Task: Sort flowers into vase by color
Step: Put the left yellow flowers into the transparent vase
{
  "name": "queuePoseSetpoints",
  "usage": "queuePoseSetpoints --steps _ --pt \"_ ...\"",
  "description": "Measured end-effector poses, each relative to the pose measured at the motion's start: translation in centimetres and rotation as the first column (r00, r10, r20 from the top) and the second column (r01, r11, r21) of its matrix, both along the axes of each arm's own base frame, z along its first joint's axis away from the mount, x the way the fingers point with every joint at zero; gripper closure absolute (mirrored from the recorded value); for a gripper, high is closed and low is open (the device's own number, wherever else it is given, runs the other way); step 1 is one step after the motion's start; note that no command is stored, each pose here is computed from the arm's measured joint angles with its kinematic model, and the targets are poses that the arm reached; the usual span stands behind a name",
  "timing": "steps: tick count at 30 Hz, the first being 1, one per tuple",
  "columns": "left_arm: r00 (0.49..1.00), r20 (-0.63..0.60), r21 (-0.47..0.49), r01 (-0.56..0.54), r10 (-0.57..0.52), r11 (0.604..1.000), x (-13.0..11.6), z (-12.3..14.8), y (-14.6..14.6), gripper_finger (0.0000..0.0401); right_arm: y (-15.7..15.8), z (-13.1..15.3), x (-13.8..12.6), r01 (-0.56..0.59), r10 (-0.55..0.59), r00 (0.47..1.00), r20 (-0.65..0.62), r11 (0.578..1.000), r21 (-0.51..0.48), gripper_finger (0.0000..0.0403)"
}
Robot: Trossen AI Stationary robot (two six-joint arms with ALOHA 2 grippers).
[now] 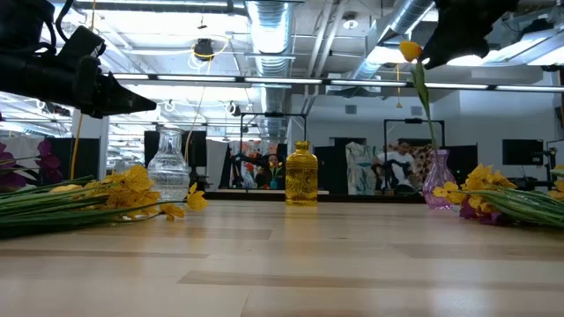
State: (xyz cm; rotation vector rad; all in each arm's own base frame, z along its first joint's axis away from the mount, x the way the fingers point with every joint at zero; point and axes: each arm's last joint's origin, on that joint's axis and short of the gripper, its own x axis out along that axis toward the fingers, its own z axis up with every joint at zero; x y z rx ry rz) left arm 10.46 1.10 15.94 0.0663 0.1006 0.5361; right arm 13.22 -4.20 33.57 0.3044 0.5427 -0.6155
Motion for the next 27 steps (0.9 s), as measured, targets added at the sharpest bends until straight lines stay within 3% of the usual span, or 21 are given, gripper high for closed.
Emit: queuePoseSetpoints --steps 8,17,23,27 --pt "1.0 0.0 0.0 0.0 0.0 1.0 0.0 0.0 0.0 0.0401 0.5 -0.3 -0.9 -0.041 0.042 0.999 -0.009 0.993 0.112 0.0218" --pt "0.999 0.023 -0.029 -0.034 0.035 0.999 0.0 0.1 0.1 0.0394 0.6 -0.9 -1.3 -0.041 0.053 0.995 -0.082 0.989 0.144 0.0218" --pt "0.995 0.087 -0.055 -0.04 0.045 0.998 -0.1 1.3 0.1 0.0341 0.7 -1.0 -1.2 -0.07 0.084 0.994 -0.074 0.983 0.169 0.0218" --pt "0.984 0.169 -0.13 -0.033 0.055 0.991 -0.1 2.1 0.1 0.0289 0.8 -1.0 -1.0 -0.08 0.095 0.992 -0.079 0.981 0.175 0.0218"
